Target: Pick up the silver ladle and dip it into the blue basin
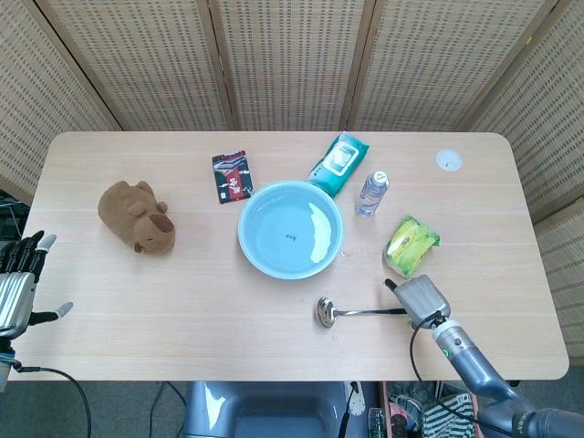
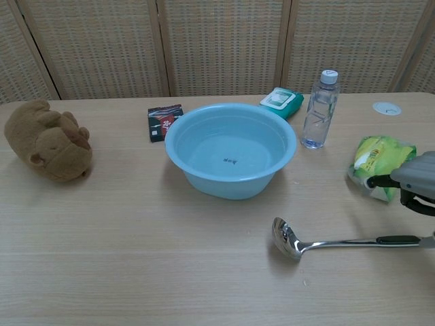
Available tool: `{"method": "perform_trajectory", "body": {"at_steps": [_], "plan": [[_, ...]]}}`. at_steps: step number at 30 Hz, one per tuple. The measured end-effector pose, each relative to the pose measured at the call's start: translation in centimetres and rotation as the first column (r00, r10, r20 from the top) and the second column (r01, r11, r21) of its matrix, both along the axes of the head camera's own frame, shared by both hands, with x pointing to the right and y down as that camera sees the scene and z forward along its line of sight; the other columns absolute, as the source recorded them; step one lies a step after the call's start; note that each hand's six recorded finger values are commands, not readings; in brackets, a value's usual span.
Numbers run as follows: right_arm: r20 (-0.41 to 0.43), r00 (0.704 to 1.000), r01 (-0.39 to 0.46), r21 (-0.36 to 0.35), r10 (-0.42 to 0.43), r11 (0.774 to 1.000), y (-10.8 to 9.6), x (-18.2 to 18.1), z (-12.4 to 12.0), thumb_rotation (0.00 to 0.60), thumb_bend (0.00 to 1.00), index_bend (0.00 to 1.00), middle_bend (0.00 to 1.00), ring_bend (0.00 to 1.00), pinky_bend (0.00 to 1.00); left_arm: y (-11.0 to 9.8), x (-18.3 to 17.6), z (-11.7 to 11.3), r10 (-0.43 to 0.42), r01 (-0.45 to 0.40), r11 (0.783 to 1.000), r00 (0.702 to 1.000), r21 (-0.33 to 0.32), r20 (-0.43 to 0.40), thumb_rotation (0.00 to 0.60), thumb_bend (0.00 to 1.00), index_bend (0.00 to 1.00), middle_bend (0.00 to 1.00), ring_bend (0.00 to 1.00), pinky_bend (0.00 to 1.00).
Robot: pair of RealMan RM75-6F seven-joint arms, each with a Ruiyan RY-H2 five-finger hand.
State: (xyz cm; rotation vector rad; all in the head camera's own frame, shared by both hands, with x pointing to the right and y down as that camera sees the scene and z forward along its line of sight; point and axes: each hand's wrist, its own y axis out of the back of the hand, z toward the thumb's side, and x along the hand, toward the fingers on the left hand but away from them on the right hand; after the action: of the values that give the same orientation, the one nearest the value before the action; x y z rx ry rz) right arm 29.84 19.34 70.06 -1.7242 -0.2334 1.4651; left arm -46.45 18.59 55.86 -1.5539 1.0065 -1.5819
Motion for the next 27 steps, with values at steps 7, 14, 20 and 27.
{"method": "perform_trajectory", "body": {"at_steps": [7, 14, 20, 27], "plan": [[0.038, 0.996, -0.074, -0.032, 0.076, 0.997, 0.9, -1.0, 1.1, 0.600, 0.07, 0.42, 0.88, 0.84, 1.00, 0.0, 0.0, 0.0, 0.001, -0.001, 1.000, 1.000, 0.003, 0.003, 0.600, 0.00, 0.00, 0.00, 0.00, 0.00], [0.074, 0.984, -0.157, -0.045, 0.160, 0.987, 1.2, -2.3, 1.9, 0.600, 0.11, 0.49, 0.89, 0.86, 1.00, 0.1, 0.3, -0.6, 0.000, 0.000, 1.000, 1.000, 0.026, 0.006, 0.600, 0.00, 0.00, 0.00, 0.00, 0.00], [0.056, 0.977, -0.205, -0.032, 0.207, 0.978, 1.4, -2.3, 2.2, 0.600, 0.18, 0.50, 0.90, 0.86, 1.00, 0.3, 0.4, -0.7, 0.002, -0.002, 1.000, 1.000, 0.025, 0.003, 0.600, 0.00, 0.00, 0.00, 0.00, 0.00], [0.026, 0.971, -0.237, -0.034, 0.238, 0.971, 1.4, -1.9, 2.7, 0.600, 0.30, 0.50, 0.90, 0.86, 1.00, 0.4, 0.6, -0.6, 0.010, -0.010, 1.000, 1.000, 0.020, 0.000, 0.600, 0.00, 0.00, 0.00, 0.00, 0.00]]}}
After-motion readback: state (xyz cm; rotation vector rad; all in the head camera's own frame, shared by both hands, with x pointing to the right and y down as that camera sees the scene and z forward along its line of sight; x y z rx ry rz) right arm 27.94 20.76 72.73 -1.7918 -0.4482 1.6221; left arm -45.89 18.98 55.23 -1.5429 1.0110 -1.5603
